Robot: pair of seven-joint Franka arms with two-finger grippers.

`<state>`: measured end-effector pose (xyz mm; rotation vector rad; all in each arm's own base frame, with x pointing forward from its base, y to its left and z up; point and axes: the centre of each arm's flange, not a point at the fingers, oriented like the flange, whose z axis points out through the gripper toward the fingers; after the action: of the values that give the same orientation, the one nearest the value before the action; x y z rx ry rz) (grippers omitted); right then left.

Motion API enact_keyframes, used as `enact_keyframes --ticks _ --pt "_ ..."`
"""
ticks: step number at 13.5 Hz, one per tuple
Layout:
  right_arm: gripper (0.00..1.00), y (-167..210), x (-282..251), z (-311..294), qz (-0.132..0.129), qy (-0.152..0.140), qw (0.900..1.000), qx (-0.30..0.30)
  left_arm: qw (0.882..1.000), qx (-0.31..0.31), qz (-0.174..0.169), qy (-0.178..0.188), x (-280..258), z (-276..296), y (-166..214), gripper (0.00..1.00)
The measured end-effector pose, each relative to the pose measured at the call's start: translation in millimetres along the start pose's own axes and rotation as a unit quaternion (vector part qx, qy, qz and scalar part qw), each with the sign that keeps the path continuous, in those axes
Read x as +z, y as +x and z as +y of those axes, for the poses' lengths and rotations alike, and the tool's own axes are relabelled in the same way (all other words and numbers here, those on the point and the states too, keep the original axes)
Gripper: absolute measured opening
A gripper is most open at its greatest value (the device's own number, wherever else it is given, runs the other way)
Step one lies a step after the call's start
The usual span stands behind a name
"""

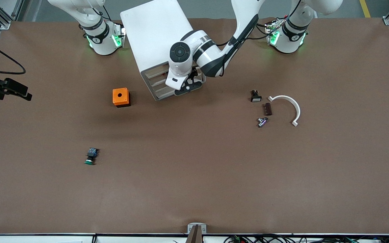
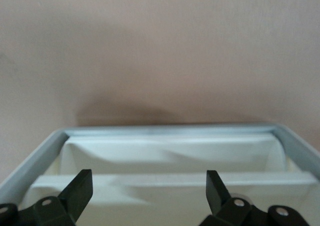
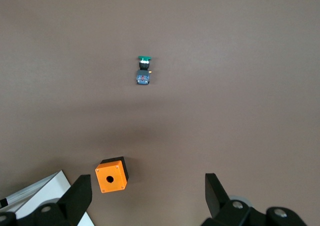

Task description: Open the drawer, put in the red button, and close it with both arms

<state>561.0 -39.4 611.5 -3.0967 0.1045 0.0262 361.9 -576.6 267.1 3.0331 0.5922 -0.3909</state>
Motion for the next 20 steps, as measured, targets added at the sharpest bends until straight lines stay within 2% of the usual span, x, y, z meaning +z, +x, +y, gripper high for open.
enact_keyframes --ticks 2,4,6,9,15,18,20 --pt "1.0 0.4 -11.2 -0.7 0.012 -0.001 1.0 -0.001 1.0 0.003 0.029 -0.003 -17.9 -9.9 50.3 1.0" --pt "1.0 0.4 -17.7 -1.1 0.018 -0.001 1.0 -0.001 0.998 0.015 0.064 -0.004 -52.3 -34.4 126.3 1.0" --pt "1.0 0.1 -18.7 -1.1 0.018 -0.001 1.0 -0.001 0.997 0.03 0.077 -0.014 -88.3 -65.2 192.8 1.0" --pt "1.0 0.0 -23.0 -1.2 0.022 -0.001 1.0 -0.001 0.995 0.047 0.091 -0.017 -130.3 -108.2 252.6 1.0" --pt "1.0 -2.5 -26.0 -0.9 0.016 -0.002 1.0 -0.002 0.989 0.116 0.092 0.004 -213.1 -228.5 341.3 1.0" --pt "1.0 -3.7 -26.3 -1.6 0.012 -0.002 1.0 -0.002 0.987 0.133 0.09 0.007 -258.9 -278.9 352.2 1.0" --pt "1.0 -7.2 -24.1 -2.1 -0.004 -0.002 1.0 -0.003 0.986 0.142 0.085 0.011 -292.4 -314.2 349.6 1.0"
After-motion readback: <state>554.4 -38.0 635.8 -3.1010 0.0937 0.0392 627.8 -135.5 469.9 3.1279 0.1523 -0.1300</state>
